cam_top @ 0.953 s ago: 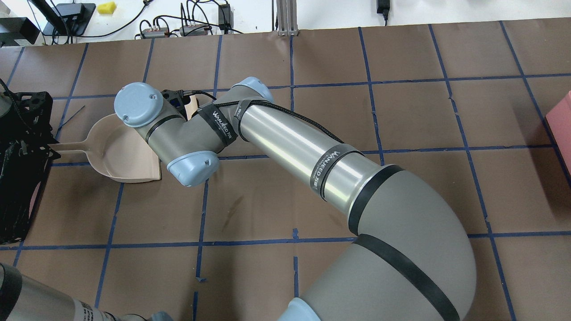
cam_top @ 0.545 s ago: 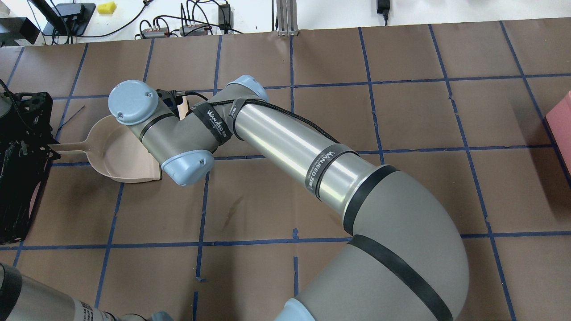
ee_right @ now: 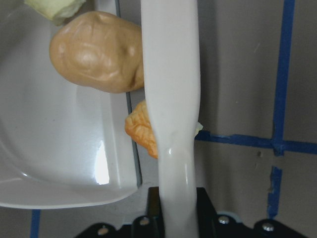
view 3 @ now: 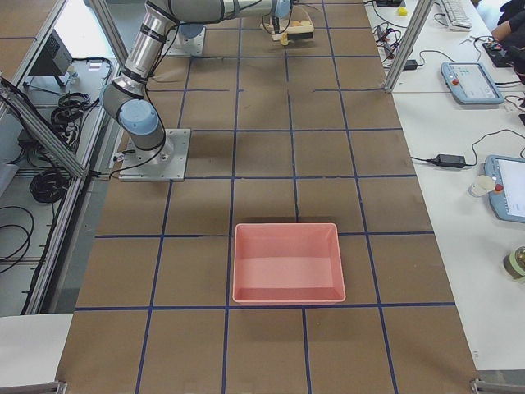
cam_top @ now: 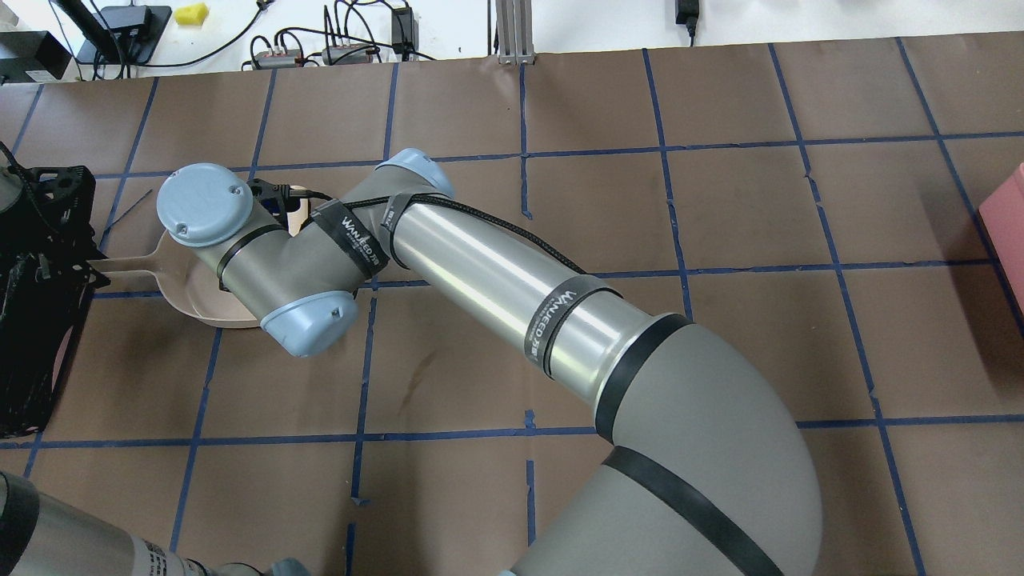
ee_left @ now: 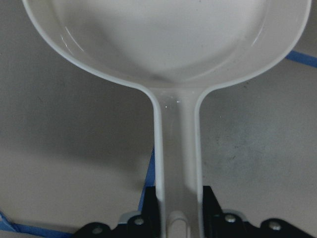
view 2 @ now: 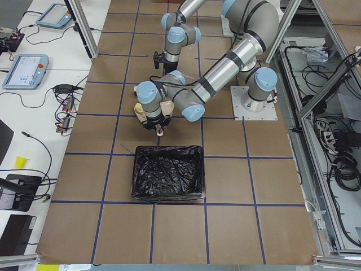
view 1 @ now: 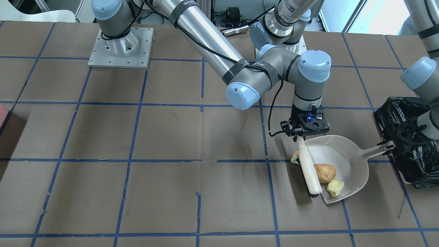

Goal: Sweep and dump trash in nearest bin
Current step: 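Sweep the bread pieces into the dustpan with the right gripper's brush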

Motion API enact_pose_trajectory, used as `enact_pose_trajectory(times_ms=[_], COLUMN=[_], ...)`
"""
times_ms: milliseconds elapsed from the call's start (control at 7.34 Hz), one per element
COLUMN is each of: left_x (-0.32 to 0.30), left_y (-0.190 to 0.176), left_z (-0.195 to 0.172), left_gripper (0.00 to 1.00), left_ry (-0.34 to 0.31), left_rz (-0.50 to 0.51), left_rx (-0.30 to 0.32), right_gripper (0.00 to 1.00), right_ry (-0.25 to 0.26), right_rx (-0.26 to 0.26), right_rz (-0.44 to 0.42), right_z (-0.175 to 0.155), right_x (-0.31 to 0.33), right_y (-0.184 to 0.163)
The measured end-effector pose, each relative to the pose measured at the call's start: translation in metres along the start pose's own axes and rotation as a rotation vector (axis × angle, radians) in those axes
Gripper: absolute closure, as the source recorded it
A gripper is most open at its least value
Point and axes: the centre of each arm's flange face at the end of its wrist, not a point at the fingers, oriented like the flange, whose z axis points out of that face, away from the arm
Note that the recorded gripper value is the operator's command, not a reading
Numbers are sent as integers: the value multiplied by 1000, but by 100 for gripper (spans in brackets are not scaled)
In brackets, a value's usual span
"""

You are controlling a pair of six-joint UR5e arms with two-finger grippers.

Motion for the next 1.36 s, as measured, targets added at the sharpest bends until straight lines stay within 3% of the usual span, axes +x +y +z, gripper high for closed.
enact_pose_trajectory(times_ms=[409, 545, 817, 953, 1089, 1362], left_x=[0, 0, 1, 1, 1, 4], left_y=[0, 0, 0, 0, -1, 0], left_z=[0, 0, -1, -1, 2, 9], left_gripper=[96, 96, 96, 96, 96, 96], left_ry=[-1, -1, -2, -1, 2, 15], left_rz=[-2, -3, -3, -3, -1, -4], left_rx=[0, 0, 0, 1, 5, 16], right_gripper=[87, 87, 87, 87, 87, 87], right_ry=[-80, -83, -72, -42, 14, 152], right_rx=[-62, -71, -47, -28, -18, -46], right_rz=[249, 269, 175, 95, 24, -39], right_z=[-16, -19, -36, -44, -43, -10], right_x=[-24, -25, -6, 9, 26, 55], right_y=[16, 17, -2, -17, -27, -12])
